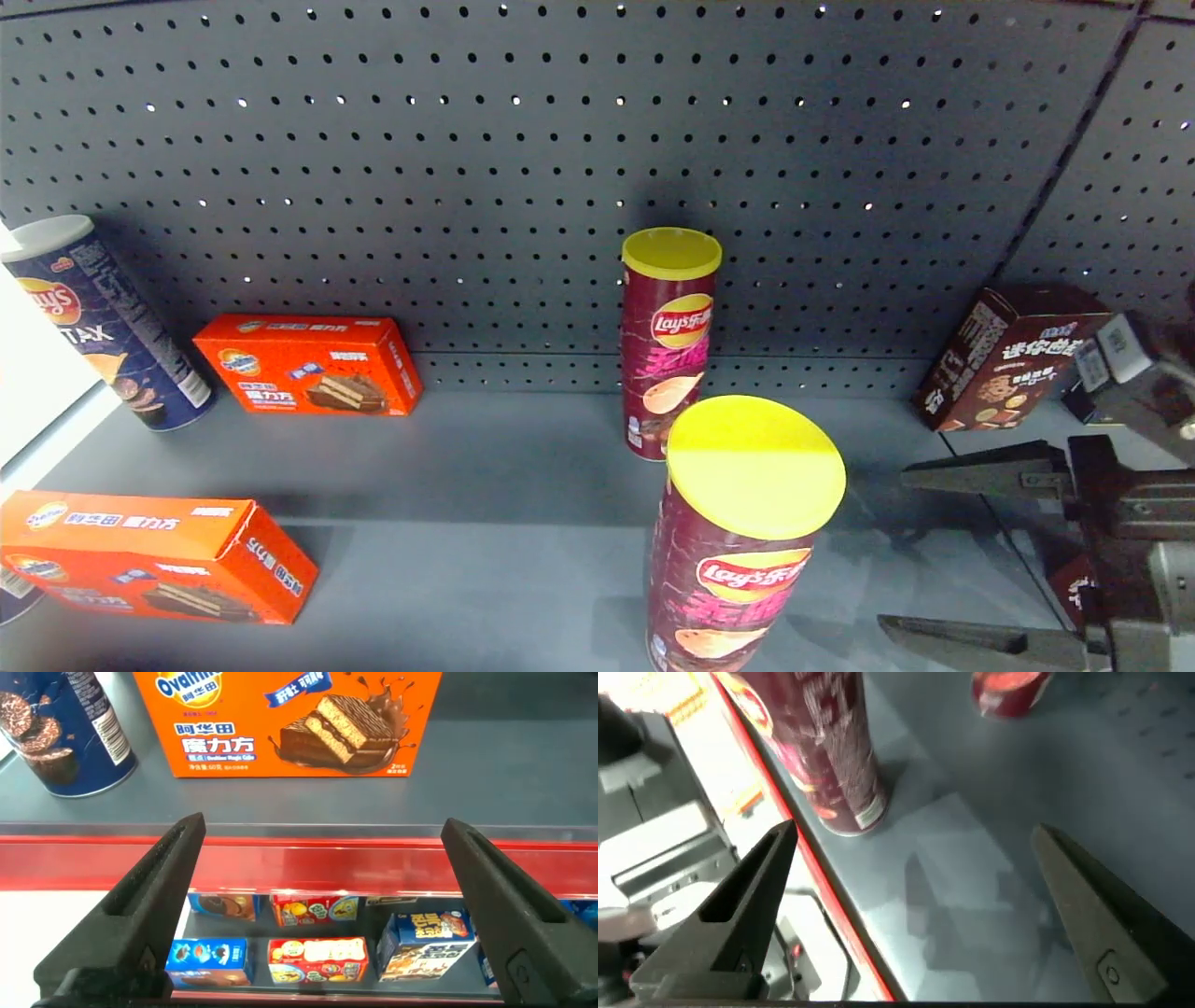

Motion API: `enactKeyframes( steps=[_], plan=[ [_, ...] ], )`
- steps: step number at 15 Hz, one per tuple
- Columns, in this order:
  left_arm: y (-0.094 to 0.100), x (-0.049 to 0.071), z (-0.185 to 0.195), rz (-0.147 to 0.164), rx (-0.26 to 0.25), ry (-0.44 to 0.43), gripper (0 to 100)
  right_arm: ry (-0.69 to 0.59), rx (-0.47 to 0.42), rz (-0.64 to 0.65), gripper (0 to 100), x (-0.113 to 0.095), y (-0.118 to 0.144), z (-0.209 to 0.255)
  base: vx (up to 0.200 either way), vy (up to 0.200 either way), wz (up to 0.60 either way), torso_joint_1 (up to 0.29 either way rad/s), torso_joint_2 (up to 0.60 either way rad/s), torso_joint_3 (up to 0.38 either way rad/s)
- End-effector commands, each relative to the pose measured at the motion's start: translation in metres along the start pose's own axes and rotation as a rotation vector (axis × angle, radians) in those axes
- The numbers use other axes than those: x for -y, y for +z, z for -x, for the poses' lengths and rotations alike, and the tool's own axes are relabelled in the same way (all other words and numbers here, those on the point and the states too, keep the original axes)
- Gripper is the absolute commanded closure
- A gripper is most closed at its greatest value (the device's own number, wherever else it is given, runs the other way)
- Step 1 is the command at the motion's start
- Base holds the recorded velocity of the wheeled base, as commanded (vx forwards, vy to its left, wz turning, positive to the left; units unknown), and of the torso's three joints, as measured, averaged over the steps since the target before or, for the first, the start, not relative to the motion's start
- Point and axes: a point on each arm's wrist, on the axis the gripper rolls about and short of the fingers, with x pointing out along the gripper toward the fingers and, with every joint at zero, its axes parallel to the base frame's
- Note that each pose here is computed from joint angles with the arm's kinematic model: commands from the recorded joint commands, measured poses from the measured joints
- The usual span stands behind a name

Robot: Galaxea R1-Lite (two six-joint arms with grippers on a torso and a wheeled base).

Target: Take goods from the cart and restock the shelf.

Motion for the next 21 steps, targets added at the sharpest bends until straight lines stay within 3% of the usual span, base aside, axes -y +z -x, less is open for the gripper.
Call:
enactKeyframes(
  steps=[1,10,21],
  plan=[
    [0.000,0.000,0.000,0.000,-0.001,0.000,0,0.015,-0.058,-0.009,0,0.001,-0.007,-0.014,0.000,0.000,0.00,0.000,0.00,0.000],
    [0.000,0.000,0.000,0.000,-0.001,0.000,0,0.022,-0.141,-0.033,0,0.007,-0.020,-0.044,0.000,0.000,0.00,0.000,0.00,0.000],
    [0.000,0.000,0.000,0.000,-0.003,0.000,0,0.007,-0.165,-0.047,0,0.016,-0.021,-0.067,0.000,0.000,0.00,0.000,0.00,0.000]
  ],
)
